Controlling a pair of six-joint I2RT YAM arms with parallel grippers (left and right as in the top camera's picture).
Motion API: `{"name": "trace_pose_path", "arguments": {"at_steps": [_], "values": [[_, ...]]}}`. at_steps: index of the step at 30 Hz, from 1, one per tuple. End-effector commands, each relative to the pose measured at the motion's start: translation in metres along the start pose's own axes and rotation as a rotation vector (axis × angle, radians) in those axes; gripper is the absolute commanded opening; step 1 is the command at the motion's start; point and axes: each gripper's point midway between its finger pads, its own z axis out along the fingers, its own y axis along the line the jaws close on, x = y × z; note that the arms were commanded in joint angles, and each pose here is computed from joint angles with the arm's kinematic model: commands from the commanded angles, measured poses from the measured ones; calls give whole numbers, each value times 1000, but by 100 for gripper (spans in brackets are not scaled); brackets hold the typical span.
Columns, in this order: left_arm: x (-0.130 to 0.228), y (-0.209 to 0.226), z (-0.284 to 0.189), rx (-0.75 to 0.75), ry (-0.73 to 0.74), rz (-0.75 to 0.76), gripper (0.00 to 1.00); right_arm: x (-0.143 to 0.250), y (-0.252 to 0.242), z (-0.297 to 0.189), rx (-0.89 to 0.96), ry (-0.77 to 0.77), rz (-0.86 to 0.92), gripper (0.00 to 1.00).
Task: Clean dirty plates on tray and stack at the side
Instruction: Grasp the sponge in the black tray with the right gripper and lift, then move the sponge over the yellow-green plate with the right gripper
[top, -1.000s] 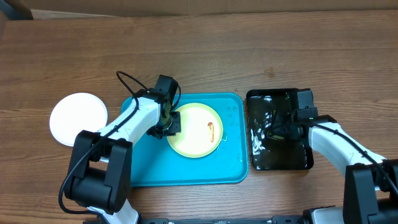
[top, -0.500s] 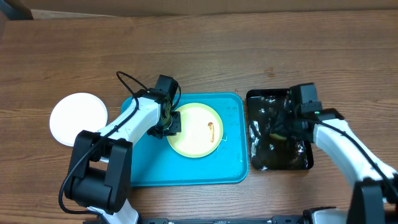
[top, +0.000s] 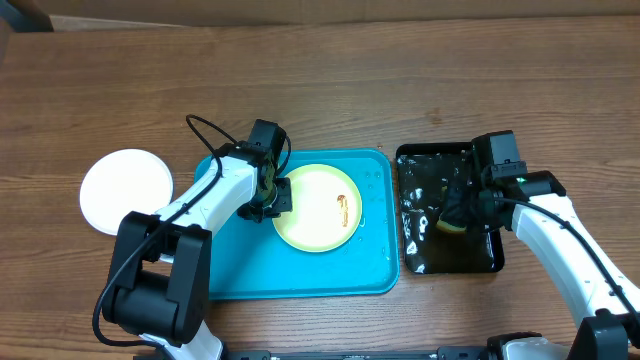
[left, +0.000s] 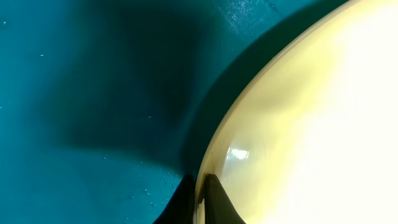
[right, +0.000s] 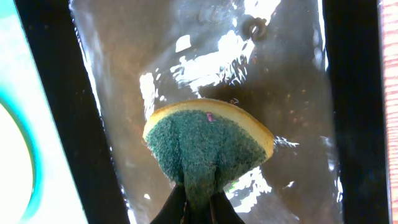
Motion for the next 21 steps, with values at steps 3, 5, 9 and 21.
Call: {"name": "trace_pose_path", "arguments": {"at_steps": [3, 5, 9, 21], "values": [[11, 5, 11, -27, 35, -45, 4, -18, 13, -18, -40, -38, -21, 4], [12, 5, 11, -28, 36, -79, 4, -22, 14, -19, -41, -57, -23, 4], [8, 6, 12, -32, 18, -90, 35, -24, 14, -19, -44, -61, -24, 4], [0, 5, 12, -31, -15, -90, 4, -25, 7, -8, 6, -52, -33, 4]]}}
